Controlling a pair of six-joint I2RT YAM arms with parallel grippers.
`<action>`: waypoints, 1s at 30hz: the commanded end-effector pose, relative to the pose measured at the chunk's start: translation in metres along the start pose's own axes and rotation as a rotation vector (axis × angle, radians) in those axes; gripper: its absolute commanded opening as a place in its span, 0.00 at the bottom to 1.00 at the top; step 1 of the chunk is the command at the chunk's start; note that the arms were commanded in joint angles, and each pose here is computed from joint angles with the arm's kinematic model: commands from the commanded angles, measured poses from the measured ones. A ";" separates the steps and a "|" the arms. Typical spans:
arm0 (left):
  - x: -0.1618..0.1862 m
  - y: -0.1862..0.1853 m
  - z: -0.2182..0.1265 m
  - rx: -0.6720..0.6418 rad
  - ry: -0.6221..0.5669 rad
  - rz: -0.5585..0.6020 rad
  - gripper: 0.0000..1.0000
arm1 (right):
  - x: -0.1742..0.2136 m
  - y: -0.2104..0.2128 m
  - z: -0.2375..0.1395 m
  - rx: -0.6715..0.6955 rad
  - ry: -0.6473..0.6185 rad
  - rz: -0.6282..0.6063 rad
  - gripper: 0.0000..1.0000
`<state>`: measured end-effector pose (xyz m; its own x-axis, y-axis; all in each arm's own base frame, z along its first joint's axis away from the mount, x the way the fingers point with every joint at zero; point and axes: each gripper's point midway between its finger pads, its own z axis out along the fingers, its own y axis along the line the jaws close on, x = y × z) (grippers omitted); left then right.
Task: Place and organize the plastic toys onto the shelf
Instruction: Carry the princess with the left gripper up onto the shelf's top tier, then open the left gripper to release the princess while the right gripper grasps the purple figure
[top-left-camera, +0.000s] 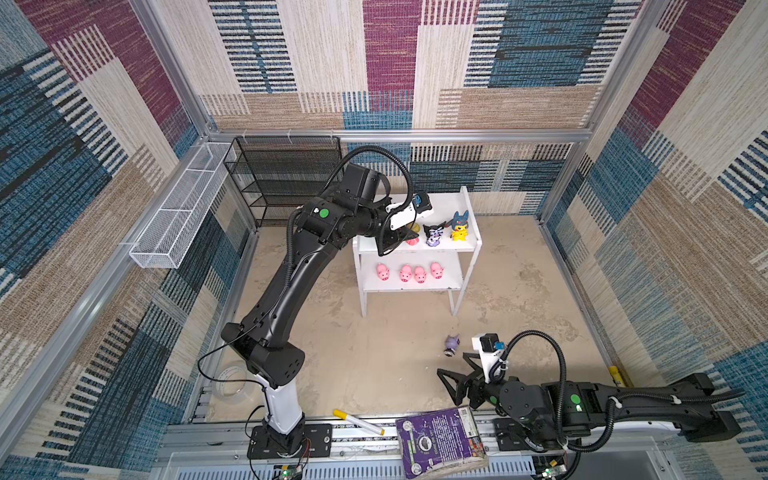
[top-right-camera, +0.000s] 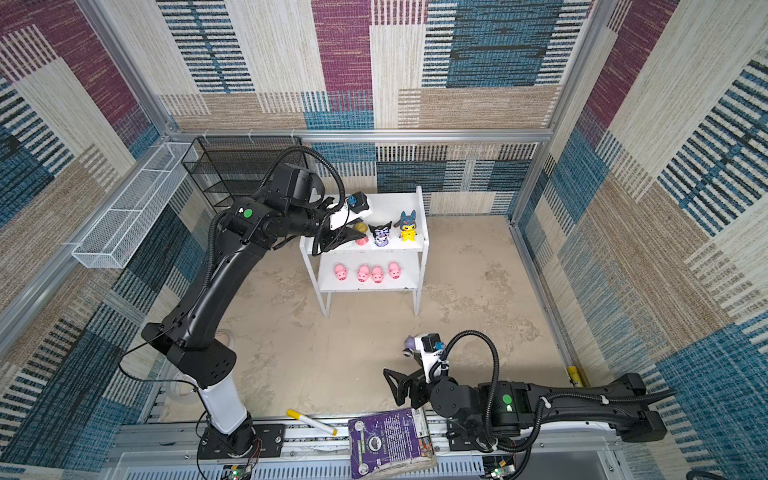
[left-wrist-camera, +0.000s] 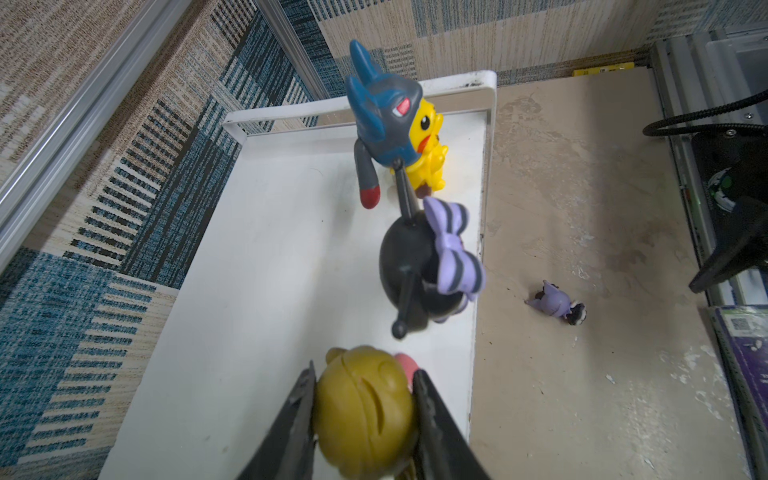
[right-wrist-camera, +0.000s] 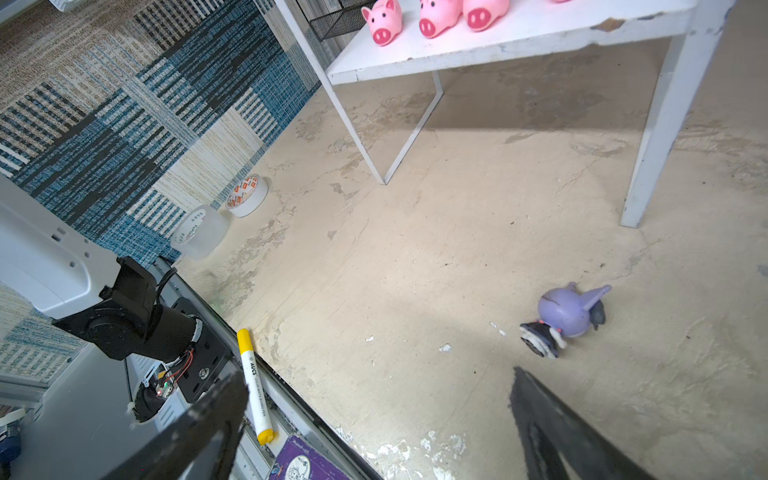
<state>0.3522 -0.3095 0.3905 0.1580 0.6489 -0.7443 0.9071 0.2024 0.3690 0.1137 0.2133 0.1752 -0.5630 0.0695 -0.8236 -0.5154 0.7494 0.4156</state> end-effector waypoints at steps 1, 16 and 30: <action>-0.004 0.001 0.000 0.003 -0.021 0.007 0.41 | -0.002 0.003 0.000 -0.012 -0.010 0.005 0.99; -0.009 0.005 -0.011 -0.033 -0.028 0.009 0.73 | 0.001 -0.003 0.002 0.031 -0.001 0.026 1.00; -0.011 0.003 -0.080 -0.242 -0.059 -0.046 0.85 | 0.053 -0.058 0.038 0.409 0.213 0.348 1.00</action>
<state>0.3181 -0.2650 0.4228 0.1554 0.6328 -0.7586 0.8439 0.3141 0.4349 0.1451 0.1955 0.1070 -0.7292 0.1964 -0.6555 -0.0986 0.9178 0.3847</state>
